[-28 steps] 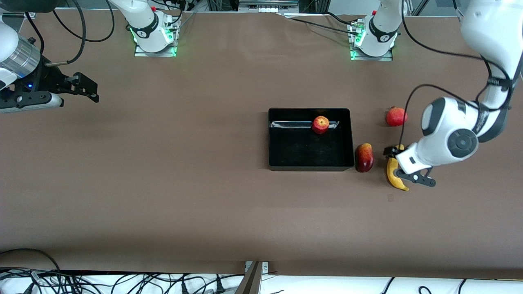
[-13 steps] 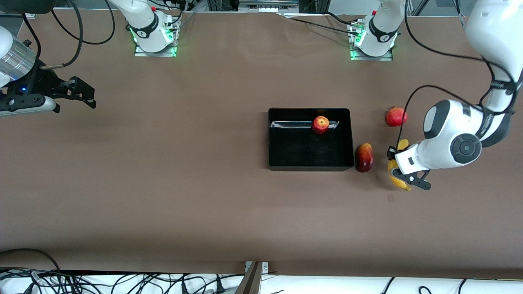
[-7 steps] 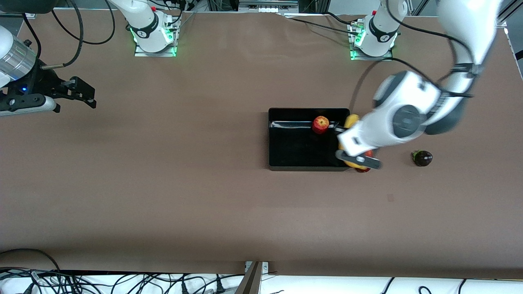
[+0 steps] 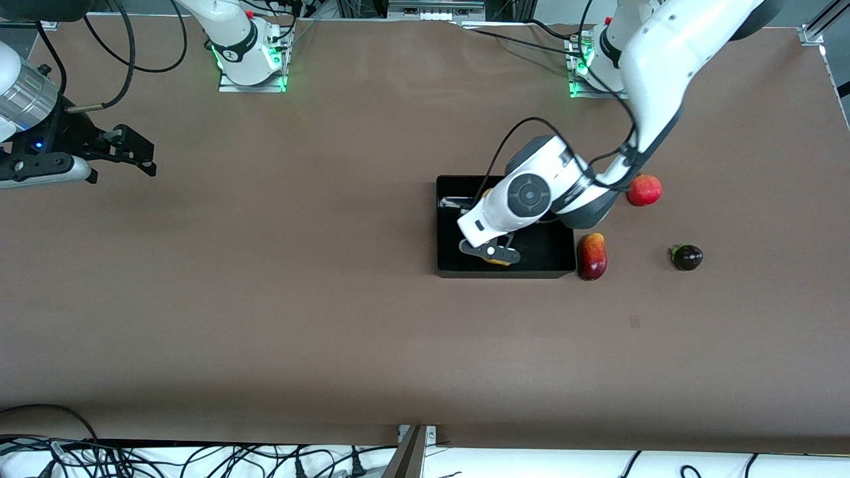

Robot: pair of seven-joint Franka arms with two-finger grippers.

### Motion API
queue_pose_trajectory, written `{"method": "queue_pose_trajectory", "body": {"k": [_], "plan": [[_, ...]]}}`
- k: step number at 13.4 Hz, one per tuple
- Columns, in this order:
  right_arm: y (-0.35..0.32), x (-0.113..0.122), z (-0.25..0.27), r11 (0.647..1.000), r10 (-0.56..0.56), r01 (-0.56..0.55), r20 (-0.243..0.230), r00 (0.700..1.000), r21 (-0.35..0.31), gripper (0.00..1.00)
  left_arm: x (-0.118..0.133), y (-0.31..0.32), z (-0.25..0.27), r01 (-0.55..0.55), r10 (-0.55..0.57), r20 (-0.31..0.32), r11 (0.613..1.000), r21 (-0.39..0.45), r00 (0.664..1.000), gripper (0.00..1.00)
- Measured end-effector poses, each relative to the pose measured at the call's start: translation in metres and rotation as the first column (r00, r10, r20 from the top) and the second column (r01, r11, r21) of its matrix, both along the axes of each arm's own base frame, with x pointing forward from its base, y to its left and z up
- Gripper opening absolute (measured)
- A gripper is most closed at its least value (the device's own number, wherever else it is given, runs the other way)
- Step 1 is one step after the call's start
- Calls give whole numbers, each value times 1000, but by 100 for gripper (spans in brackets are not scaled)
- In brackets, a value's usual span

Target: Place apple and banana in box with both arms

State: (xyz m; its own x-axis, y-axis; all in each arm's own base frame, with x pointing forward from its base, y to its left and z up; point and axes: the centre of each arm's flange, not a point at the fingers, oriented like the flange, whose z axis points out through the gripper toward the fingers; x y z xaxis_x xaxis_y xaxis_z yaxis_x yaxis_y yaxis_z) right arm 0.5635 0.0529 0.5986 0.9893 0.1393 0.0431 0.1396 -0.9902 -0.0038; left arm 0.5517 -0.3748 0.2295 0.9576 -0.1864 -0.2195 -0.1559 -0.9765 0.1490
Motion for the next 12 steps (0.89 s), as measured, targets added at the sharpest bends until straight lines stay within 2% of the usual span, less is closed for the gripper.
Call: {"method": "queue_pose_trajectory", "body": {"k": [2,3,6,9,11,12], "plan": [[0,0,0,1000,0,0,0,1000,0,100,-9,-8,-24,12,-12,-20,1000,11,1000,33],[0,0,0,1000,0,0,0,1000,0,100,-9,-9,-29,11,-11,-22,1000,10,1000,40],[0,0,0,1000,0,0,0,1000,0,100,5,4,-5,-5,6,-10,999,33,1000,70],[0,0,1,1000,0,0,1,1000,0,100,40,59,91,-68,65,23,990,126,998,99],[0,0,1,1000,0,0,2,1000,0,100,61,113,165,-116,109,50,978,172,993,100],[0,0,1,1000,0,0,2,1000,0,100,67,138,197,-116,110,43,975,192,993,100]]}}
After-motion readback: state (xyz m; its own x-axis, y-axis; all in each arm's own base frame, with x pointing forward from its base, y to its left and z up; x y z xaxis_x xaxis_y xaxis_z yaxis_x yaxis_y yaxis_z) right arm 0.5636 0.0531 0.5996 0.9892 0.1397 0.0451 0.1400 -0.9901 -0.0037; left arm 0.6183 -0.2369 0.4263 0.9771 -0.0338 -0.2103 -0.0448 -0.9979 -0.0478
